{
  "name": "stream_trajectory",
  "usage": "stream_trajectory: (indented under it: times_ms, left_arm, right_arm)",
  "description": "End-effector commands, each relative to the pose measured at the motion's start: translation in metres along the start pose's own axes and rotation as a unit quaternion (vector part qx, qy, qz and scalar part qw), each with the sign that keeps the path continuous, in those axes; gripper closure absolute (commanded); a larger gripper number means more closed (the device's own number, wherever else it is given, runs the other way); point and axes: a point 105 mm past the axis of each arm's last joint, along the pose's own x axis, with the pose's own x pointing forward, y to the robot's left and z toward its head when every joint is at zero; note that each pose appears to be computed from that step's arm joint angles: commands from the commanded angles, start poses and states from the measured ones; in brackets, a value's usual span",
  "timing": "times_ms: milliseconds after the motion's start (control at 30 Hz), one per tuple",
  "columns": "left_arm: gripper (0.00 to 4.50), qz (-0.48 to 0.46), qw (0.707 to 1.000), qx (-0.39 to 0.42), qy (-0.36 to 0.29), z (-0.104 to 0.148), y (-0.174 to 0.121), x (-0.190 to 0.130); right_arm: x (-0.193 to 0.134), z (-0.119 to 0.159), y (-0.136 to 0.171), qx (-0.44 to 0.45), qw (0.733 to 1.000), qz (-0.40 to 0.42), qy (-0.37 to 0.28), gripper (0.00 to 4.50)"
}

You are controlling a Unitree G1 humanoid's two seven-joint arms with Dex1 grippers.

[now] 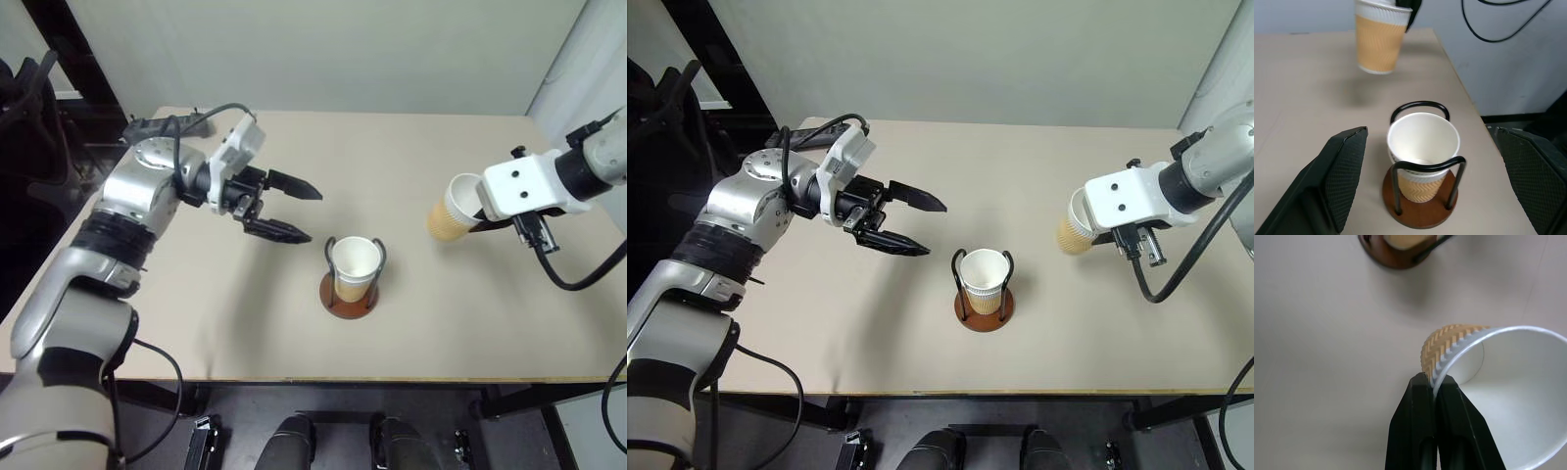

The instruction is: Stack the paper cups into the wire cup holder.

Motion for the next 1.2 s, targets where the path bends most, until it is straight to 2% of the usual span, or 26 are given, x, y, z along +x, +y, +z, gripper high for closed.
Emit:
stream_trajectory:
  times_ms: [33,233,600,833,1200]
  left_arm:
    - [0.00,-0.025,1.000,0.010,0.016,-0.001,-0.011,-0.003]
    - [0.00,-0.027,0.998,0.010,0.049,-0.014,-0.016,-0.010]
    - [0.00,-0.026,0.999,0.007,0.046,-0.025,-0.017,-0.011]
    - [0.00,-0.030,0.999,0.007,0.044,-0.028,-0.016,-0.006]
    - [0.00,-0.012,0.998,0.007,0.055,-0.041,-0.009,-0.011]
  right_arm:
    - [-0.010,0.013,-0.004,-0.014,1.000,-0.007,-0.007,4.47]
    - [-0.015,0.025,-0.013,-0.016,0.999,-0.012,-0.026,4.47]
    - [-0.012,0.065,-0.028,-0.047,0.996,-0.006,-0.076,4.47]
    - [-0.007,0.086,-0.026,-0.062,0.993,0.009,-0.098,4.47]
    - [0.004,0.100,-0.020,-0.069,0.991,0.026,-0.113,4.47]
